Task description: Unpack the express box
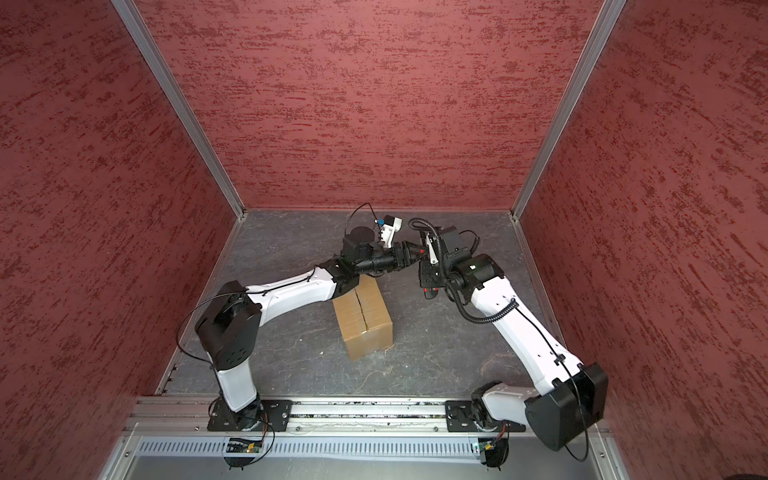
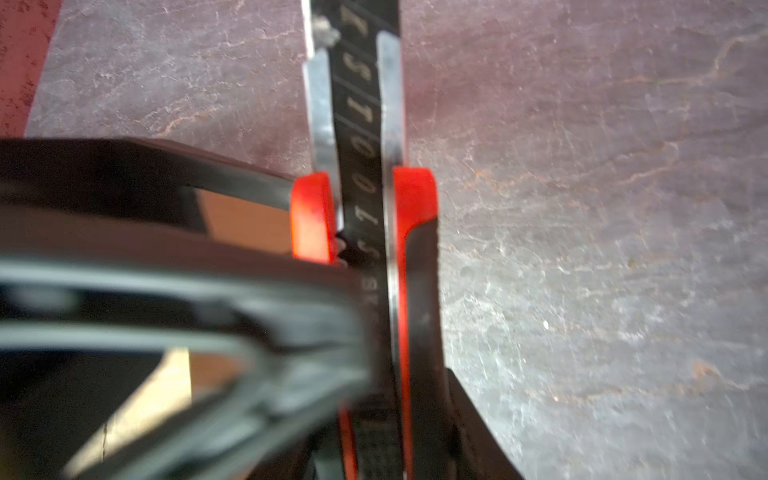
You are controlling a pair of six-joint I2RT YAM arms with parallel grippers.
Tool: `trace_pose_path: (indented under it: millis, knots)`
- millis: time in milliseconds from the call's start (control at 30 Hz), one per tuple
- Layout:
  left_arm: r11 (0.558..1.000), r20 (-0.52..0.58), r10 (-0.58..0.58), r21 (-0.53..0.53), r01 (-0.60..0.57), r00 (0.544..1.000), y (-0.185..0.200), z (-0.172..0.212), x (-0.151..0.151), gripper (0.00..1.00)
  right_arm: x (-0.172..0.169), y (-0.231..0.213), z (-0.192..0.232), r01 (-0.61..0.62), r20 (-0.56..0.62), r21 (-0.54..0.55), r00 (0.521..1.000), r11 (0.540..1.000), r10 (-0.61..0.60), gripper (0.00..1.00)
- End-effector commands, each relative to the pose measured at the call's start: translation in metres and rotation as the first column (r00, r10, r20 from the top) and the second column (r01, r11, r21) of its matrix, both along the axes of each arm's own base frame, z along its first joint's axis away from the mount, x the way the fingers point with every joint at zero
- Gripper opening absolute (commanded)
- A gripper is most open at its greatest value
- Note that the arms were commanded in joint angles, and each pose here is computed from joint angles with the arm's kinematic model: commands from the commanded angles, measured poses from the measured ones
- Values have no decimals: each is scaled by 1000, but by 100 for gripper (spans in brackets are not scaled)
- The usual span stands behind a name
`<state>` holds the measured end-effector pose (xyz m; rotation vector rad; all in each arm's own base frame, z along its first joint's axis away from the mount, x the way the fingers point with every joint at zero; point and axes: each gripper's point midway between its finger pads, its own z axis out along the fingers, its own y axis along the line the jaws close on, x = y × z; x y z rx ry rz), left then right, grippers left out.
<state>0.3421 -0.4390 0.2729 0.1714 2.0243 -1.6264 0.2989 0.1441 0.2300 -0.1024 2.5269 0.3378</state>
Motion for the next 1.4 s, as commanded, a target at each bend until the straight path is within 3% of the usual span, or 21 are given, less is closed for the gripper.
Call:
trace_pose_path:
  millis: [0, 233, 467, 667, 833, 1067, 1200, 1367]
  knots:
    - [998, 33, 42, 37, -43, 999, 21, 7, 0, 59, -23, -18, 10, 53, -11, -20, 999, 998, -53, 4]
    - [963, 62, 119, 237, -130, 991, 76, -8, -26, 60, -78, -35, -3, 68, -158, -79, 984, 994, -80, 2]
    - [856, 104, 251, 441, -271, 962, 161, -27, -55, 61, -125, -36, -15, 35, -249, -134, 966, 990, -68, 1]
    - [769, 100, 327, 549, -326, 940, 220, -48, -87, 61, -151, -24, -22, -20, -283, -171, 959, 985, -29, 1]
    - [748, 46, 346, 590, -305, 937, 242, -77, -114, 62, -173, -10, -31, -61, -314, -189, 950, 980, -2, 1]
    - [756, 5, 367, 581, -301, 930, 249, -103, -136, 69, -204, 5, -39, -86, -325, -192, 946, 978, 19, 1]
    - [732, 2, 381, 610, -303, 925, 256, -107, -149, 63, -207, 6, -43, -77, -314, -205, 949, 976, 9, 2]
    - [718, -31, 374, 642, -269, 927, 264, -114, -173, 44, -205, 2, -38, -38, -287, -180, 958, 983, -15, 2]
